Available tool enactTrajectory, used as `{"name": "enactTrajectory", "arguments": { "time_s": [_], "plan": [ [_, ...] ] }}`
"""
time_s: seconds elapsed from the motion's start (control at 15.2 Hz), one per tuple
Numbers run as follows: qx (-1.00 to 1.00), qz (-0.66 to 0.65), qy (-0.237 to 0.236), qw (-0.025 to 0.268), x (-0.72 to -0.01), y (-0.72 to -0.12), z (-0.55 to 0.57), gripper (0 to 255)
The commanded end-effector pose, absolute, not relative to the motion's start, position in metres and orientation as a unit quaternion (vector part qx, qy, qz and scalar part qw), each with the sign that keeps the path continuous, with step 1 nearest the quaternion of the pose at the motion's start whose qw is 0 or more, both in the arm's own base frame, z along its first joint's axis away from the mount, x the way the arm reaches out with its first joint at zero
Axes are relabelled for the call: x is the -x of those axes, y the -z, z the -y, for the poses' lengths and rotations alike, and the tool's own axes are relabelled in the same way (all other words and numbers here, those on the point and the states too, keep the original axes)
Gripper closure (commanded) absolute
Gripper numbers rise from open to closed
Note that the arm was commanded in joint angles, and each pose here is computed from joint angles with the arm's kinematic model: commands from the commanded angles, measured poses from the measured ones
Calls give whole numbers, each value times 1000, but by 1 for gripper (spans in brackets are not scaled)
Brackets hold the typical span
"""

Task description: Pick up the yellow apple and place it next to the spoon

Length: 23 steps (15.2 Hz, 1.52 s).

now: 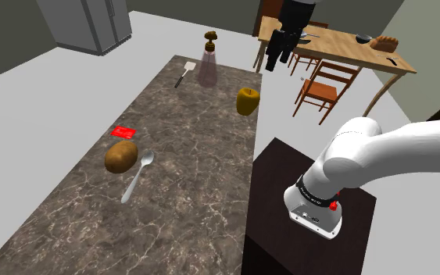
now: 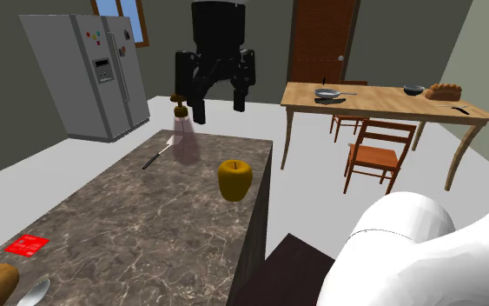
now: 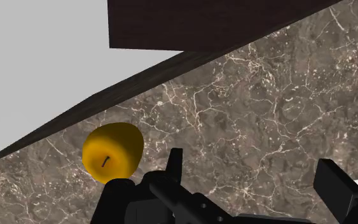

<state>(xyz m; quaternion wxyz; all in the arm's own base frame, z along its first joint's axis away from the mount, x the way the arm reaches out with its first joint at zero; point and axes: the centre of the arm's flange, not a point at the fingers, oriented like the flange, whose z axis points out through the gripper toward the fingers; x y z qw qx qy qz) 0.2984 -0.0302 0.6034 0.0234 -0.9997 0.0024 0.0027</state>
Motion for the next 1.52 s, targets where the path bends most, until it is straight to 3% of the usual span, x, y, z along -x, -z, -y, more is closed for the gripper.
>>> {"name": "enactTrajectory", "arguments": {
  "time_s": [0.0, 1.45],
  "plan": [
    [1000, -2, -3, 23, -298, -603, 30, 0],
    [939, -327, -37, 100, -436, -428, 239, 0]
  ]
}}
